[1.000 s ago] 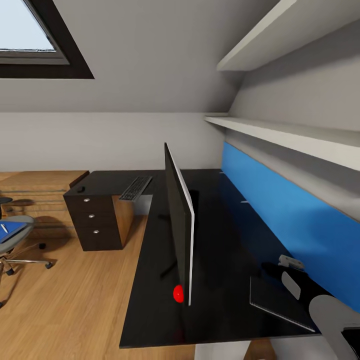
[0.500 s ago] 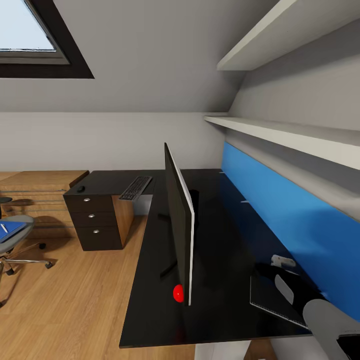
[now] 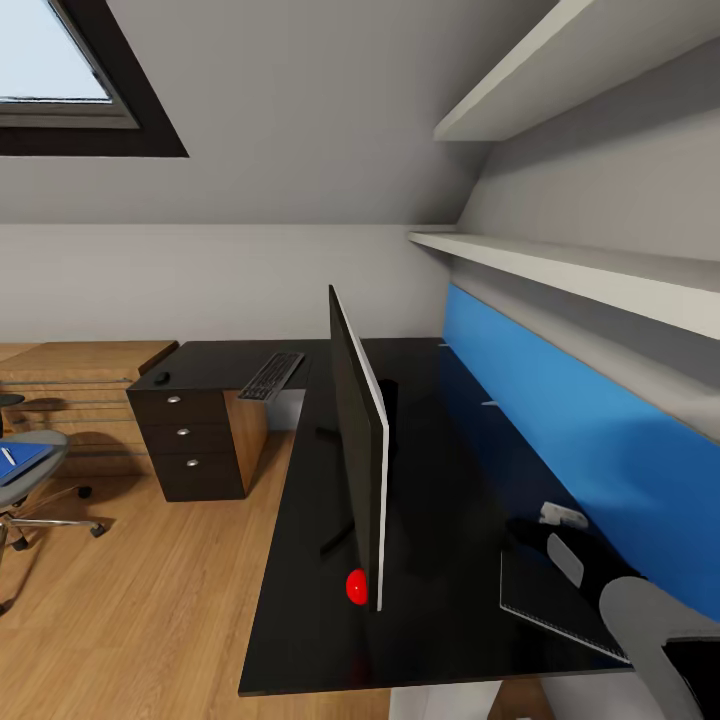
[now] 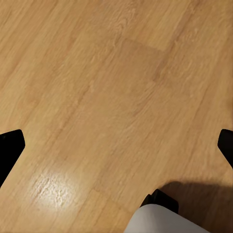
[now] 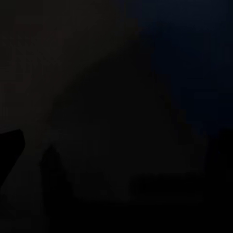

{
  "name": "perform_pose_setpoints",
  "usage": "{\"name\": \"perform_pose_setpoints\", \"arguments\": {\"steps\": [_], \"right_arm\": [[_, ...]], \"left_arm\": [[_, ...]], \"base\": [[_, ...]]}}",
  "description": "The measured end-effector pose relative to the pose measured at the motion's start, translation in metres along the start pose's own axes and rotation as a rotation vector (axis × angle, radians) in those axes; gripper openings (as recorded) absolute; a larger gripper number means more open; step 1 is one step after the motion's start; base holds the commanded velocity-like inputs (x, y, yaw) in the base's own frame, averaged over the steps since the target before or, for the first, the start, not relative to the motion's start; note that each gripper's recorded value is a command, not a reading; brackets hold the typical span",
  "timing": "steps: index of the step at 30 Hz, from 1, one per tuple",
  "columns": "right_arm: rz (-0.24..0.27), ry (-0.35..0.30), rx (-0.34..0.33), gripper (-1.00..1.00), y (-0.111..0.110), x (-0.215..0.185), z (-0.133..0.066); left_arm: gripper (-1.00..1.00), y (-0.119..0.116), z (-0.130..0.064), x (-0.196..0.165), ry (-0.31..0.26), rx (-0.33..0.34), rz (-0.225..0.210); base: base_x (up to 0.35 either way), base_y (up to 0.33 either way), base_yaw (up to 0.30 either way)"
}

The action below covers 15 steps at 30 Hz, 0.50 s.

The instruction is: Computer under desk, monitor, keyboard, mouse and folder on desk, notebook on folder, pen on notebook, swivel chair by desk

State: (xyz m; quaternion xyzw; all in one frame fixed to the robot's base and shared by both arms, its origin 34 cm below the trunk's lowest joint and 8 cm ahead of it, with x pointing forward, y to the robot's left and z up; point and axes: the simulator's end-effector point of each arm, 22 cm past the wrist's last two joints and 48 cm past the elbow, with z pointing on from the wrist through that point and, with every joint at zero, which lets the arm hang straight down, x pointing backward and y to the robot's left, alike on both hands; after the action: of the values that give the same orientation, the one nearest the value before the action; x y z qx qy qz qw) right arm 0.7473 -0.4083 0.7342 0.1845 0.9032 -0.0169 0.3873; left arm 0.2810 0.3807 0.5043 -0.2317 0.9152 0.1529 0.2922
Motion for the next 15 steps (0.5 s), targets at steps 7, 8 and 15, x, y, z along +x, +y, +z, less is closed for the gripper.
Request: {"name": "perform_pose_setpoints", "arguments": {"steps": [7, 8, 15], "right_arm": [[-0.028, 0.002, 0.007, 1.0, -0.0019, 0.0019, 0.0003], [-0.029, 0.003, 0.007, 1.0, -0.002, 0.0019, 0.0003], [-0.044, 0.006, 0.014, 1.0, -0.0035, 0.0027, 0.0006]], "left_arm": [[1.0, 0.0, 0.0, -0.0001, -0.001, 0.0, 0.0], [1.0, 0.0, 0.0, -0.0002, -0.001, 0.0, 0.0], [1.0, 0.0, 0.0001, -0.0004, -0.002, 0.0, 0.0]], "base": [[0.0, 0.0, 0.0], [0.0, 0.0, 0.0], [-0.082, 0.0, 0.0]]}}
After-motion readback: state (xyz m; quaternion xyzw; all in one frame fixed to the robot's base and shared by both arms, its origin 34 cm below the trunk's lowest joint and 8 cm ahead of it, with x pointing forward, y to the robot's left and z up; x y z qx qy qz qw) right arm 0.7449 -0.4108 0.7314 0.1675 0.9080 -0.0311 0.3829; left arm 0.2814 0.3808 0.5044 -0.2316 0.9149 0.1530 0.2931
